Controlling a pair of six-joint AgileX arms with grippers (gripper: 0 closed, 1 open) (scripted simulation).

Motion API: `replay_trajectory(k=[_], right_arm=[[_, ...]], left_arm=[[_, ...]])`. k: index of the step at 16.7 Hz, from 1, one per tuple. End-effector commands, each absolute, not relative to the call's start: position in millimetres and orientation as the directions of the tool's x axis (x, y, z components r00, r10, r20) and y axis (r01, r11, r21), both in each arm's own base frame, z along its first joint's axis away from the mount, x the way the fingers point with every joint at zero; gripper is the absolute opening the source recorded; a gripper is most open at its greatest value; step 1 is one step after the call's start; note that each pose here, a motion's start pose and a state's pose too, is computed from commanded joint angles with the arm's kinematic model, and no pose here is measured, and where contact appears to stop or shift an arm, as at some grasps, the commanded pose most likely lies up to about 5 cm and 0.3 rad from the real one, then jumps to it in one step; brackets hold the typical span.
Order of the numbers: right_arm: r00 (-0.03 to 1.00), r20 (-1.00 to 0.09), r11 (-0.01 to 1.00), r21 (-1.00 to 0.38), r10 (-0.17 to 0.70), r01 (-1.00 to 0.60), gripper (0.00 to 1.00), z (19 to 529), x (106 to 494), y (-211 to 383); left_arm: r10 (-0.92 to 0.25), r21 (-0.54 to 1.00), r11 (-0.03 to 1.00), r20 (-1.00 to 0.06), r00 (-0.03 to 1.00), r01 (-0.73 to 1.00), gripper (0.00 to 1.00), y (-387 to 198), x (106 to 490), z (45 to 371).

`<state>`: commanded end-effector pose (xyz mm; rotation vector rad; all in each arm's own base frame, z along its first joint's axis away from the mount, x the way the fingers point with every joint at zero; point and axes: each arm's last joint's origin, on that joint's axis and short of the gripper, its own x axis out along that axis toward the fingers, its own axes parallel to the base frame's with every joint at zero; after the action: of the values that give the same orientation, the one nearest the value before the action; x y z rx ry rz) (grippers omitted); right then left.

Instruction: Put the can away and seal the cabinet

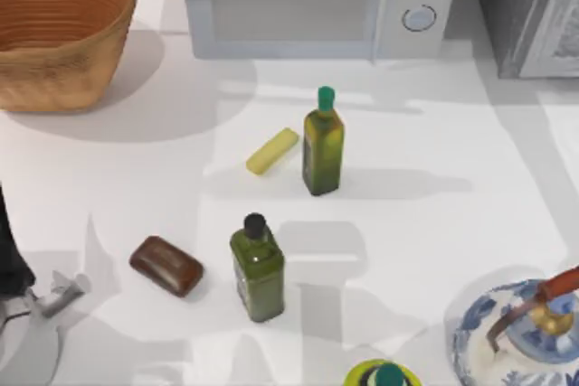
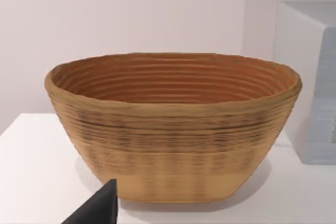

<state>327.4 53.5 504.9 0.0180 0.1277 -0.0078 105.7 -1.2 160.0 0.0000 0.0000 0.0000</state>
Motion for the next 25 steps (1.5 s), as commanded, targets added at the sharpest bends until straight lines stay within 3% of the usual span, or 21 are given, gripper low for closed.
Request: replay_trajectory(k=[4, 7, 12, 17, 25], right_arm=[[0.985, -0.171, 1.000, 0.022, -0.004, 0.008, 0.00, 500, 384, 56], [0.990, -0.139, 1.000, 0.016, 0.005, -0.002, 0.00, 505, 407, 54], [1.000, -0.020, 1.000, 0.005, -0.001, 0.001, 0.00, 526, 408, 46], [1.000, -0.006, 1.000, 0.004, -0.002, 0.002, 0.00, 529, 406, 45], [1.000, -0.006, 1.000, 0.004, -0.002, 0.002, 0.60, 529, 406, 45]], left_arm=[[0.000, 0.000, 1.000, 0.000, 1.000, 0.000, 1.00, -1, 106, 160], [0.000, 0.000, 1.000, 0.000, 1.000, 0.000, 1.00, -1, 106, 160], [0.000, 0.000, 1.000, 0.000, 1.000, 0.000, 1.00, -1, 106, 160], [0.000, 0.000, 1.000, 0.000, 1.000, 0.000, 1.00, -1, 106, 160], [0.000, 0.000, 1.000, 0.000, 1.000, 0.000, 1.00, -1, 106, 160]])
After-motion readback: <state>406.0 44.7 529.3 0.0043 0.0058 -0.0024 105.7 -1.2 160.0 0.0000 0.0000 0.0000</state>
